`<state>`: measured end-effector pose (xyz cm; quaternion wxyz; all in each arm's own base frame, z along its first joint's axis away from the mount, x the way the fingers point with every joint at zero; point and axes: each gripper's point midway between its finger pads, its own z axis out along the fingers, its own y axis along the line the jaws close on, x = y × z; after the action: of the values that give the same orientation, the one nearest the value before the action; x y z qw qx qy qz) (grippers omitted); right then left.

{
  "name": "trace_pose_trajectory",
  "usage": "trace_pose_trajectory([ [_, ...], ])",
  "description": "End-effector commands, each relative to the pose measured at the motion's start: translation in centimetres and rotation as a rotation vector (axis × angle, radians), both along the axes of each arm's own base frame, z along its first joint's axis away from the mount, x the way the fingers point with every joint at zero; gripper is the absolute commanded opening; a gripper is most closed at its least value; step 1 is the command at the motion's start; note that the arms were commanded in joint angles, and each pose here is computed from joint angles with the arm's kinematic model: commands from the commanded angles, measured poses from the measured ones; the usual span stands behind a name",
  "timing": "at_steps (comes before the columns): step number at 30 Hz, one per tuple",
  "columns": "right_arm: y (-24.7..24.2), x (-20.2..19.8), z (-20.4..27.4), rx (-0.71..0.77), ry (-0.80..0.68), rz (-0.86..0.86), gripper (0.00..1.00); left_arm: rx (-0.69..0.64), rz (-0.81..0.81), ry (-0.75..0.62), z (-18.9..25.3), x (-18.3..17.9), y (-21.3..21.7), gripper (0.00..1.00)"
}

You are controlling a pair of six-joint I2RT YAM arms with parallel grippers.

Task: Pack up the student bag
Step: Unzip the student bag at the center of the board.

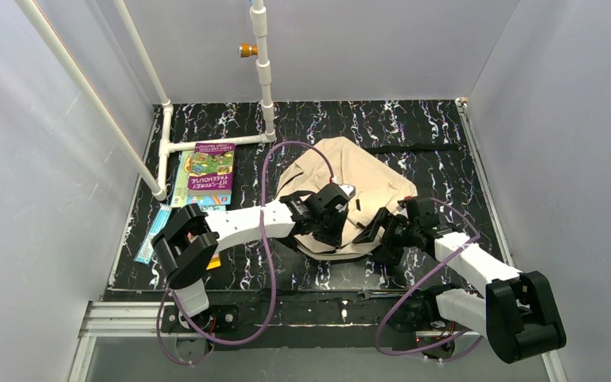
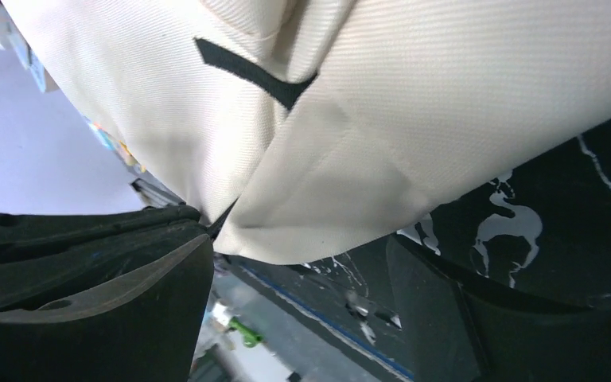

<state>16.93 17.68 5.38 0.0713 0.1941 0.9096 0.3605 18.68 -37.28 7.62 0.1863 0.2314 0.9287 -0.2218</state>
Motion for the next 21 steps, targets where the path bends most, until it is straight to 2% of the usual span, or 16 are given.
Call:
trace_pose_trajectory([
  [1, 1.8, 0.6, 1.0, 0.167, 0.046, -0.083, 0.86, -0.162, -0.005, -0.023, 3.2, -0.4, -1.2, 0.00],
  [6, 1.8, 0.8, 0.6, 0.166, 0.062, -0.110, 0.81, -0.247, -0.014, 0.008, 3.9, -0.7, -3.0, 0.00],
  [8, 1.8, 0.8, 0.1, 0.166, 0.076, -0.121, 0.76, -0.281, -0.036, 0.022, 4.5, -0.8, -3.9, 0.00],
  [9, 1.7, 1.0, -0.1, 0.166, 0.075, -0.127, 0.70, -0.290, -0.043, 0.030, 4.6, -1.0, -4.2, 0.00],
  [10, 1.8, 1.2, -0.2, 0.166, 0.071, -0.134, 0.59, -0.293, -0.046, 0.033, 4.6, -1.1, -4.2, 0.00],
  [12, 1.6, 1.7, -0.5, 0.150, 0.059, -0.144, 0.27, -0.278, -0.008, 0.029, 4.1, -0.9, -3.3, 0.00],
  [14, 1.3, 2.2, -1.0, 0.141, 0.062, -0.176, 0.07, -0.277, 0.038, 0.015, 3.8, -0.6, -2.0, 0.00],
  [15, 1.2, 2.4, -1.2, 0.150, 0.073, -0.196, 0.01, -0.283, 0.053, 0.007, 3.8, -0.5, -1.5, 0.00],
  [18, 0.7, 3.4, -1.4, 0.191, 0.075, -0.246, 0.01, -0.240, 0.127, -0.021, 3.4, 0.2, 0.9, 0.00],
  [21, -1.8, 3.8, -2.3, 0.098, 0.088, -0.271, 0.01, -0.177, 0.232, -0.077, 2.9, 1.3, 4.6, 0.00],
])
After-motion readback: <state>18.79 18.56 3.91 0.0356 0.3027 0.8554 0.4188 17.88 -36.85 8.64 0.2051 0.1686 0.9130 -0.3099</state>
